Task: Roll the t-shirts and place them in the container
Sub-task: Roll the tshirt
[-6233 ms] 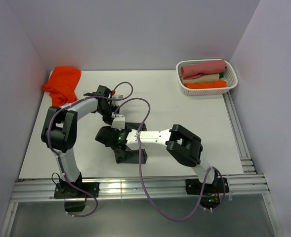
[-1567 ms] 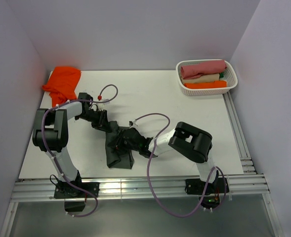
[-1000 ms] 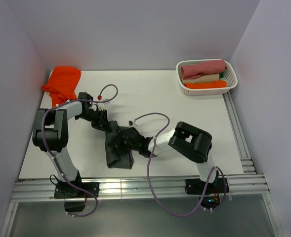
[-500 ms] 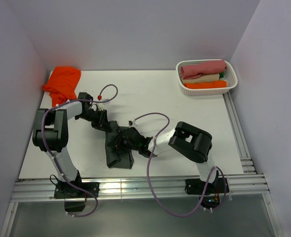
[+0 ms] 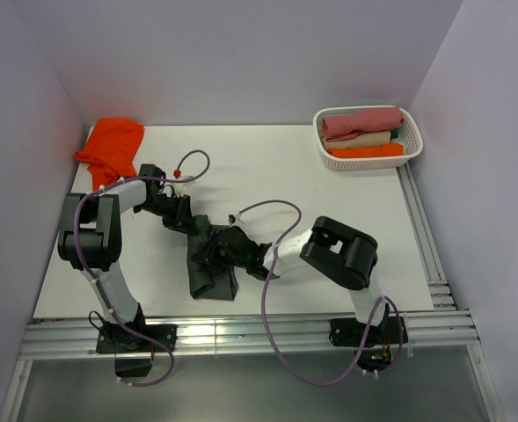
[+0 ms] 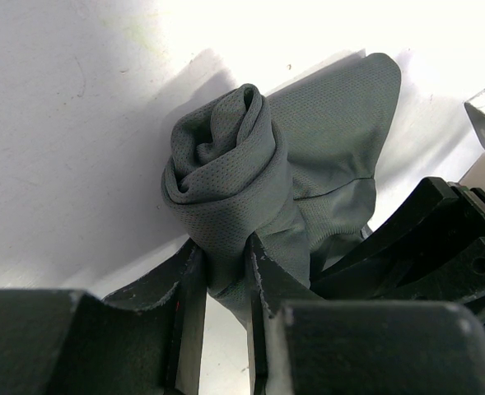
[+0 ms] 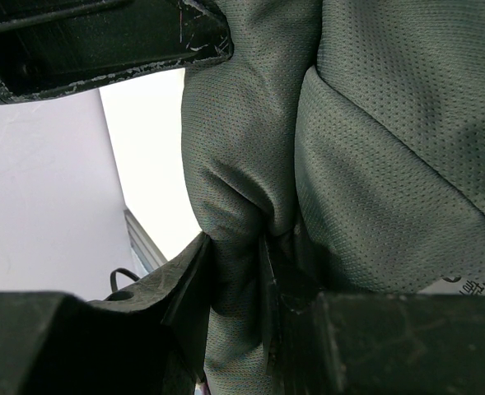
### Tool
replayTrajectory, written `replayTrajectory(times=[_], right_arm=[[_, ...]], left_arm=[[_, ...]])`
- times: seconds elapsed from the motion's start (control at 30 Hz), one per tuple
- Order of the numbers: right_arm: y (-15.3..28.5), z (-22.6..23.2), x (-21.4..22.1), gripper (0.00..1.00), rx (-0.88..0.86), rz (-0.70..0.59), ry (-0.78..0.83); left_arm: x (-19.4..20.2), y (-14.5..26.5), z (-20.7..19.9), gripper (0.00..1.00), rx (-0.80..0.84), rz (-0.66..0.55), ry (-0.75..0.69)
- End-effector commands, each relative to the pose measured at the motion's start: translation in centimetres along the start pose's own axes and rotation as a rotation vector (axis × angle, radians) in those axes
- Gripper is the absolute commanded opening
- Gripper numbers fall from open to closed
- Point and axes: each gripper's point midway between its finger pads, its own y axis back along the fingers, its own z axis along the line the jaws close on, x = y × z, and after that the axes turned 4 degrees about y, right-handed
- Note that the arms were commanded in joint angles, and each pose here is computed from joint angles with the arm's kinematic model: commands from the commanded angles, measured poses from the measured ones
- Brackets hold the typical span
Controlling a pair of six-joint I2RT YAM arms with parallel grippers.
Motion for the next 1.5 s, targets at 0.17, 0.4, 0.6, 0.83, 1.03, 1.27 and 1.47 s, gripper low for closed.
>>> replayTrajectory(times=[0.17, 0.4, 0.6, 0.83, 1.03, 1.27, 1.47], right_arm=[[0.8, -5.9, -0.8, 0.42, 0.264, -0.028, 0.11], [2.0, -3.9, -0.4, 0.51, 0.307, -0.03, 0.194], [3.2, -2.6, 0.3, 0.56, 0.298, -0.022, 0.228], [3.8, -0.9, 1.6, 0.61, 0.306, -0.012, 0.289], [4.3, 0.1, 2.5, 0.62, 0.337, -0.017, 0.334], [4.7, 1.2, 4.2, 0.62, 0.335, 0.001, 0.357], [4.9, 1.4, 6.2, 0.57, 0.325, 0.03, 0.363]], left_arm=[[-1.8, 0.7, 1.5, 0.0, -0.113, -0.047, -0.01], [-2.4, 1.0, 2.4, 0.0, -0.175, -0.056, 0.005], [-2.5, 1.1, 2.3, 0.0, -0.188, -0.058, 0.005], [-2.6, 1.0, 2.0, 0.0, -0.195, -0.058, 0.0], [-2.7, 0.8, 2.0, 0.0, -0.211, -0.06, 0.0], [-2.9, 0.7, 1.9, 0.0, -0.223, -0.059, -0.002], [-3.0, 0.5, 1.8, 0.0, -0.231, -0.057, -0.004]])
